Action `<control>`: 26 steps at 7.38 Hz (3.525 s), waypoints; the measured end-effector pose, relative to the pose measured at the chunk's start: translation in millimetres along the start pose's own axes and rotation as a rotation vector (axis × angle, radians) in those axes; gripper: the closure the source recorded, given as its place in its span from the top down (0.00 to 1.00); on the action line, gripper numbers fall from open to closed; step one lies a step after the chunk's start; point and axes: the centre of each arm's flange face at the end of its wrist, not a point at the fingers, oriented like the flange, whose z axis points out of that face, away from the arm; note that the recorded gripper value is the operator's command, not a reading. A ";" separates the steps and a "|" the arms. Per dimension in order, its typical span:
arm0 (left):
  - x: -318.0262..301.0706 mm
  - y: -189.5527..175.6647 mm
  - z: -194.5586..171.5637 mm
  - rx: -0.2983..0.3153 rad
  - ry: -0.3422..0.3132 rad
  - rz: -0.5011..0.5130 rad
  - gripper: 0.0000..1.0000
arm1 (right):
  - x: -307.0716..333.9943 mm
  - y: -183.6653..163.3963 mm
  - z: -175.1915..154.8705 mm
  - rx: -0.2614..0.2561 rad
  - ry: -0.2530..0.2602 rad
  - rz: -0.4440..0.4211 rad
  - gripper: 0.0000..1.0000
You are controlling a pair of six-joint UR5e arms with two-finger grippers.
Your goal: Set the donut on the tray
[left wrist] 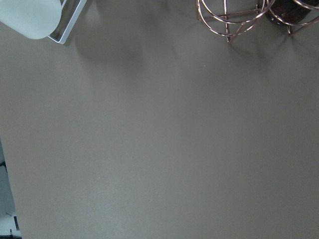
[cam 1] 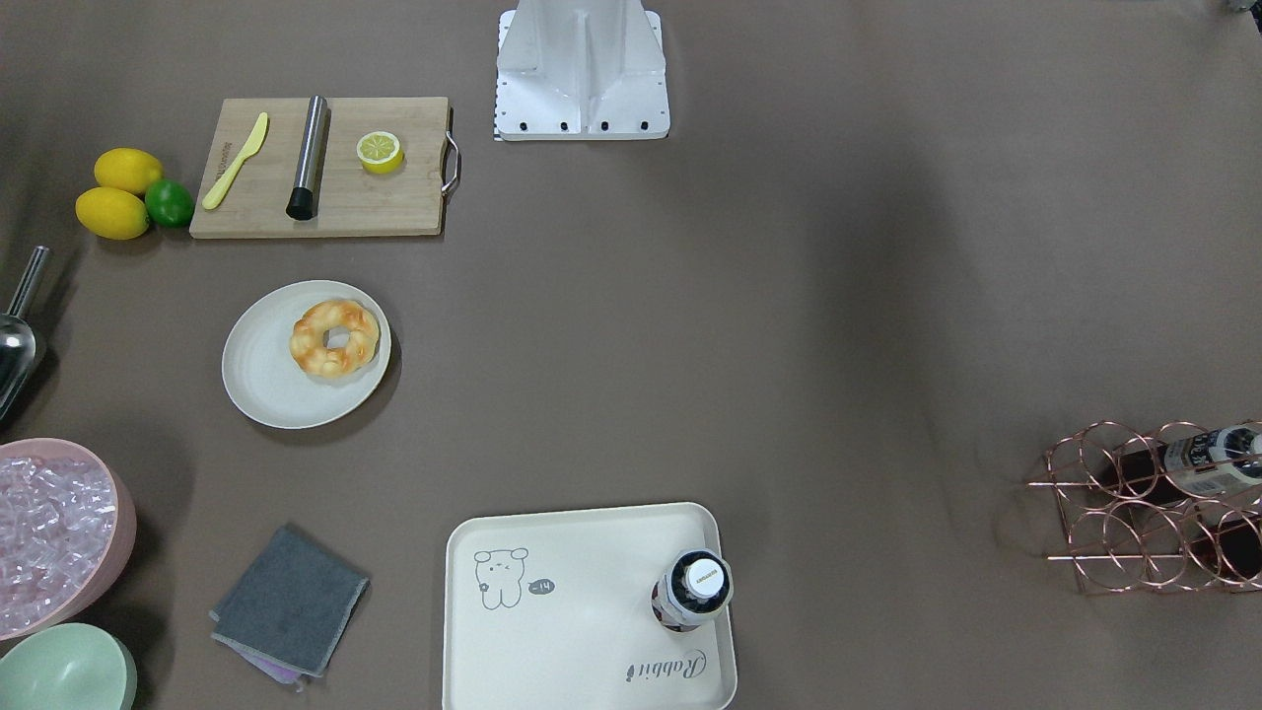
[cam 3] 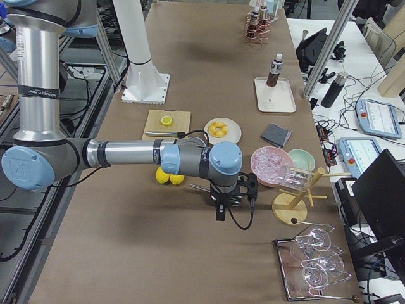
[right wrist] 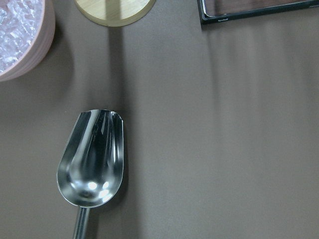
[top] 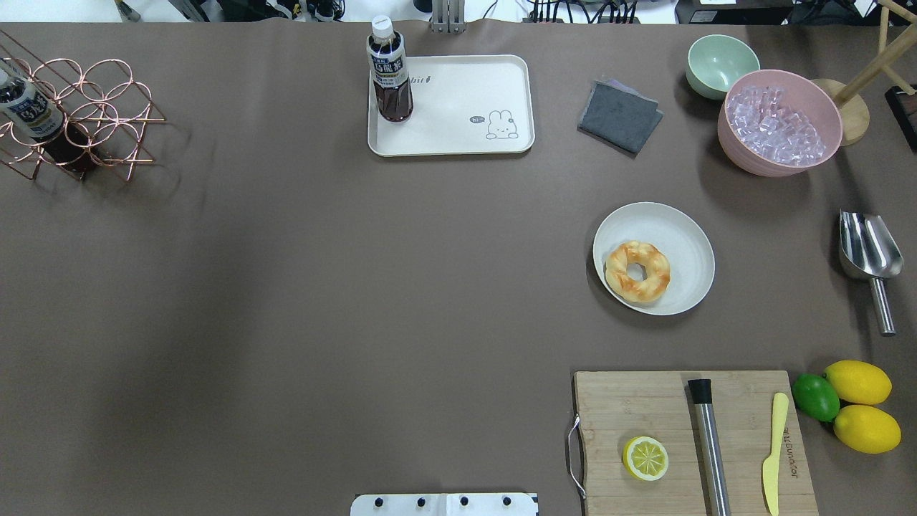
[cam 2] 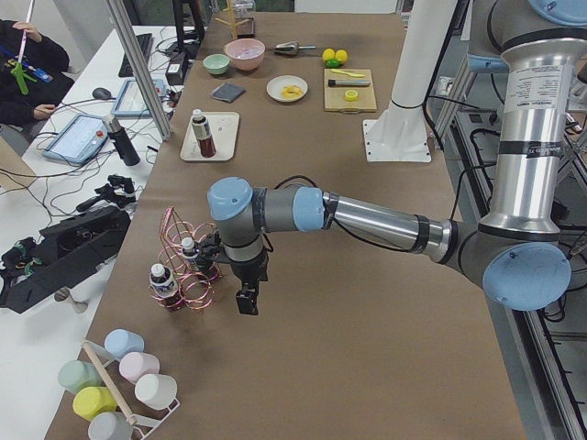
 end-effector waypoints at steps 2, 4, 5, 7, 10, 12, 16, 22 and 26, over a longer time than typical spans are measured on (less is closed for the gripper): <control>-0.1 0.0 0.2 0.000 0.000 0.000 0.98 | -28.4 -8.2 -0.4 0.000 -0.002 -0.050 1.00; 0.4 0.0 -0.2 0.001 0.001 0.000 0.98 | -91.3 -26.6 4.0 0.004 -0.017 -0.065 1.00; 0.4 0.0 -0.2 0.001 0.001 -0.001 0.98 | -124.2 -35.6 9.7 0.014 -0.031 -0.057 1.00; 0.3 0.0 -0.1 0.000 0.001 -0.001 0.98 | -183.7 -43.0 28.1 0.039 -0.081 -0.039 1.00; 0.3 -0.4 -0.3 0.001 0.001 -0.001 0.98 | -246.7 -29.1 73.1 0.021 -0.142 0.007 1.00; 0.3 -0.6 -0.4 0.001 0.000 -0.001 0.98 | -269.3 -20.0 102.0 -0.017 -0.137 -0.017 1.00; -0.1 -0.2 0.2 -0.001 0.000 -0.002 0.98 | -309.8 -2.3 151.1 0.002 -0.116 0.010 1.00; -2.0 0.3 2.7 -0.007 0.000 -0.005 0.98 | -357.7 13.7 206.3 0.023 -0.120 0.067 1.00; -1.1 -1.0 1.4 -0.003 0.000 -0.003 0.98 | -364.5 19.4 215.5 0.017 -0.111 0.055 0.32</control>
